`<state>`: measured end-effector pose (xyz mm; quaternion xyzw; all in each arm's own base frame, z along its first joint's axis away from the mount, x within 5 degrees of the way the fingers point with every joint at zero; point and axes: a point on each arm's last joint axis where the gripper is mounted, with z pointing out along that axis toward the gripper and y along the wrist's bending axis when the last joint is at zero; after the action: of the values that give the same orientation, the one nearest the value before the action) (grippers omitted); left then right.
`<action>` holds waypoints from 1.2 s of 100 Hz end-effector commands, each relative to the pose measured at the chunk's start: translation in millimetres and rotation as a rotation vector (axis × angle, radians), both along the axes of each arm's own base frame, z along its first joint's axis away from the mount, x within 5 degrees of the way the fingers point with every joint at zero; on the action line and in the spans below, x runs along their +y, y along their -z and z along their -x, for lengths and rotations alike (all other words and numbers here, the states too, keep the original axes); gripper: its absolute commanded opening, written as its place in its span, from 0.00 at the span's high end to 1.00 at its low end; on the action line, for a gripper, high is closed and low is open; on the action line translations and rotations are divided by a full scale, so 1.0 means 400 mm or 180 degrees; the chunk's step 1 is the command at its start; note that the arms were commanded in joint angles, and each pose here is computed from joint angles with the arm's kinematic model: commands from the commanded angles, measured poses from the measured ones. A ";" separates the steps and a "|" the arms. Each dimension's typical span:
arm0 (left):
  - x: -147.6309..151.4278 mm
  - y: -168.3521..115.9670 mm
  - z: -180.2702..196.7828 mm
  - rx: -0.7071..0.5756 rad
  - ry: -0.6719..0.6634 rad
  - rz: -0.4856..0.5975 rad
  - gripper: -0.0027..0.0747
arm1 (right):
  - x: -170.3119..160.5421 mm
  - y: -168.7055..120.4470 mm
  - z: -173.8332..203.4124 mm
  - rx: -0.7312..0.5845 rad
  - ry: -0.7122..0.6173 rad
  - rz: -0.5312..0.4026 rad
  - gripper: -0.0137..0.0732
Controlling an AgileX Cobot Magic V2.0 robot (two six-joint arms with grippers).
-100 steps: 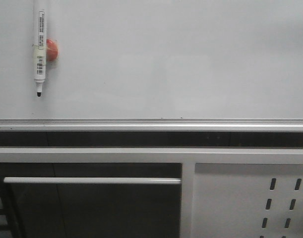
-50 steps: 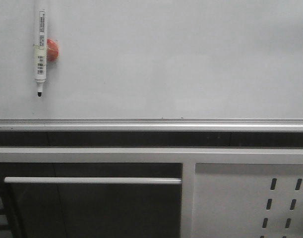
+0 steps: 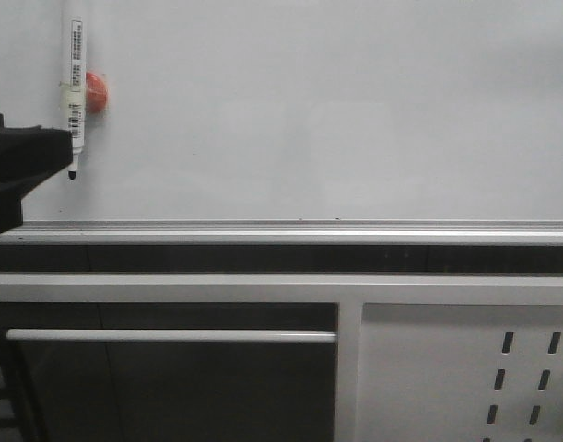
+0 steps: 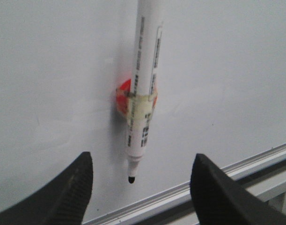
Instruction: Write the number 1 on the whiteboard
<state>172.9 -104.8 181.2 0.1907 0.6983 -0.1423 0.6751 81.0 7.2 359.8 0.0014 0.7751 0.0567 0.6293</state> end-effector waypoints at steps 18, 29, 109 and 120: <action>-0.029 -0.053 -0.045 -0.0554 -0.0047 0.0389 0.48 | -0.001 -0.035 -0.006 -0.0274 0.0024 0.0007 0.93; -0.039 -0.049 -0.060 -0.0553 -0.0061 0.0390 0.49 | -0.001 -0.035 -0.006 -0.0274 0.0024 0.0007 0.93; -0.051 -0.043 -0.075 -0.0600 -0.0056 0.0404 0.99 | -0.001 -0.035 -0.006 -0.0274 0.0024 0.0007 0.93; -0.049 -0.045 -0.058 -0.0618 0.0050 0.0372 0.99 | -0.001 -0.035 -0.006 -0.0274 0.0024 0.0007 0.93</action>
<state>201.4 -123.7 169.2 0.1867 0.7128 -0.1398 0.6614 81.0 7.2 359.8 0.0014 0.7751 0.0567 0.6293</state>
